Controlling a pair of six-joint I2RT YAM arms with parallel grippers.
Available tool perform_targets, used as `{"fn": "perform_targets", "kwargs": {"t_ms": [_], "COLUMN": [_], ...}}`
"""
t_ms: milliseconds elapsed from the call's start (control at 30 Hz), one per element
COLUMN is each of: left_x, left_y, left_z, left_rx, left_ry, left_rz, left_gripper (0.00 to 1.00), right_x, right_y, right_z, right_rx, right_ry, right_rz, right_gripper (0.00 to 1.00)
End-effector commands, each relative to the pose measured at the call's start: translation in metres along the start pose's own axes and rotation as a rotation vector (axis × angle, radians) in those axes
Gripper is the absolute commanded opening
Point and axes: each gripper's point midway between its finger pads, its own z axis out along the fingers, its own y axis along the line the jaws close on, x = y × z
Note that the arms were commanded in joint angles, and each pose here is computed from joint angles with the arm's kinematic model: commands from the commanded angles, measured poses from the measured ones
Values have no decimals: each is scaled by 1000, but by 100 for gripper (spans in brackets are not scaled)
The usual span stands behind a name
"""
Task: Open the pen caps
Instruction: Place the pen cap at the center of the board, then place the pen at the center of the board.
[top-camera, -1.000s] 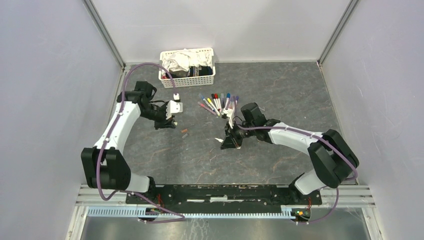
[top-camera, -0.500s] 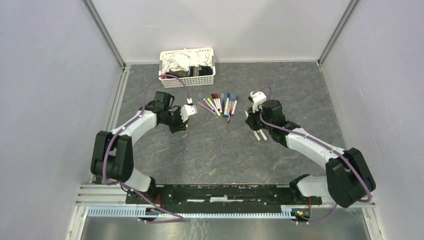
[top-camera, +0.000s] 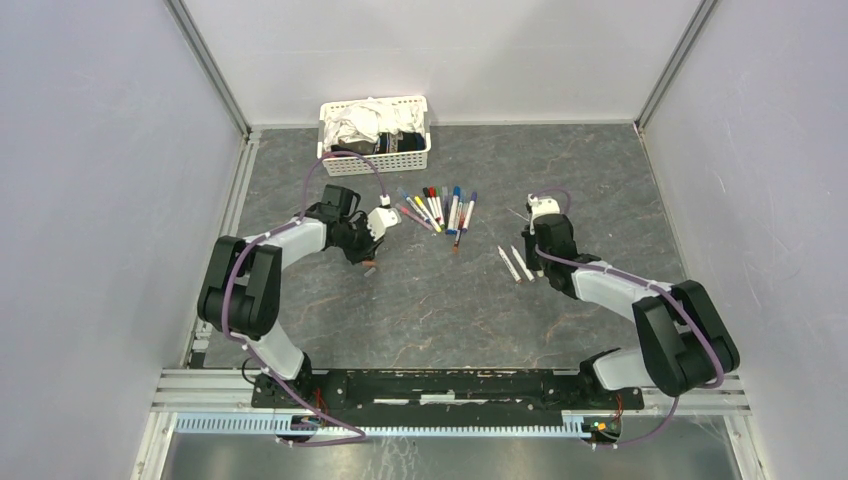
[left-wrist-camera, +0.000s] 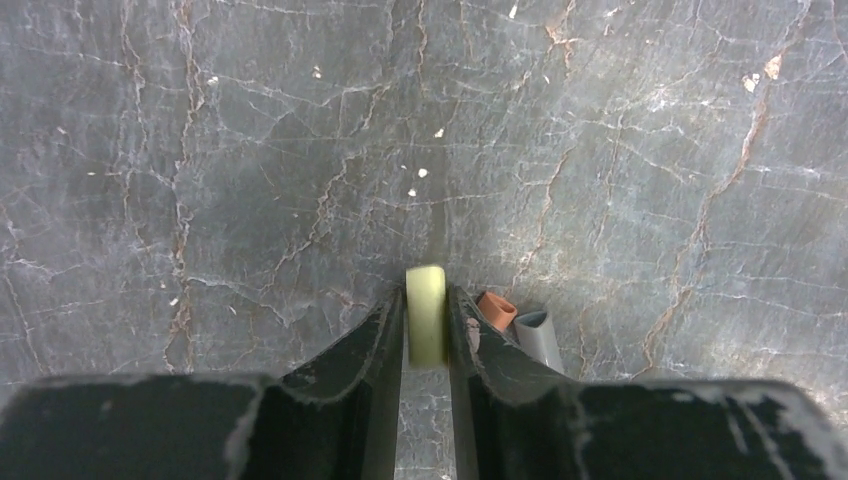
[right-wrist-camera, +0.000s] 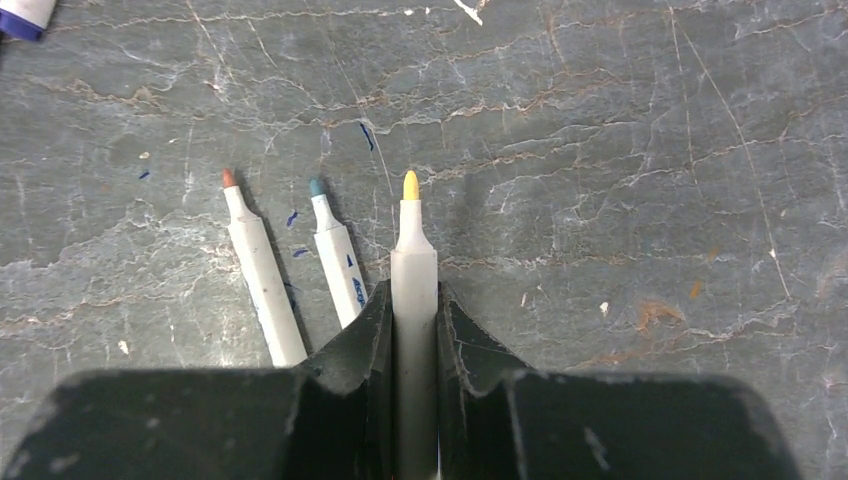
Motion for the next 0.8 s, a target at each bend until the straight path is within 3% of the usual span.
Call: {"fn": "perform_targets", "kwargs": {"t_ms": [0,267,400,500,533,567,767], "left_x": [-5,-34,-63,-88,-95,-102,-129], "left_y": [3,-1,-4,2,4,6,34], "left_z": [3,-21,-51,-81,-89,-99,-155], "left_rx": [-14,5,14,-32,-46,-61,-224], "left_ry": [-3,-71,-132,-181,-190,-195,-183], "left_rz": [-28,-23,-39,-37,-41,-48,-112], "left_gripper": [31,48,72,77,96,99,100], "right_x": [-4,10,15,18,19,17,-20], "right_y": [-8,-4,-1,2,2,3,6], "right_z": [9,18,21,22,21,20,5], "right_rx": [41,-4,-27,-43,-46,-51,-63], "right_ry": [-32,12,35,49,50,46,-48], "right_rz": [34,37,35,37,40,47,78], "right_gripper": [9,26,31,32,32,32,34]}}
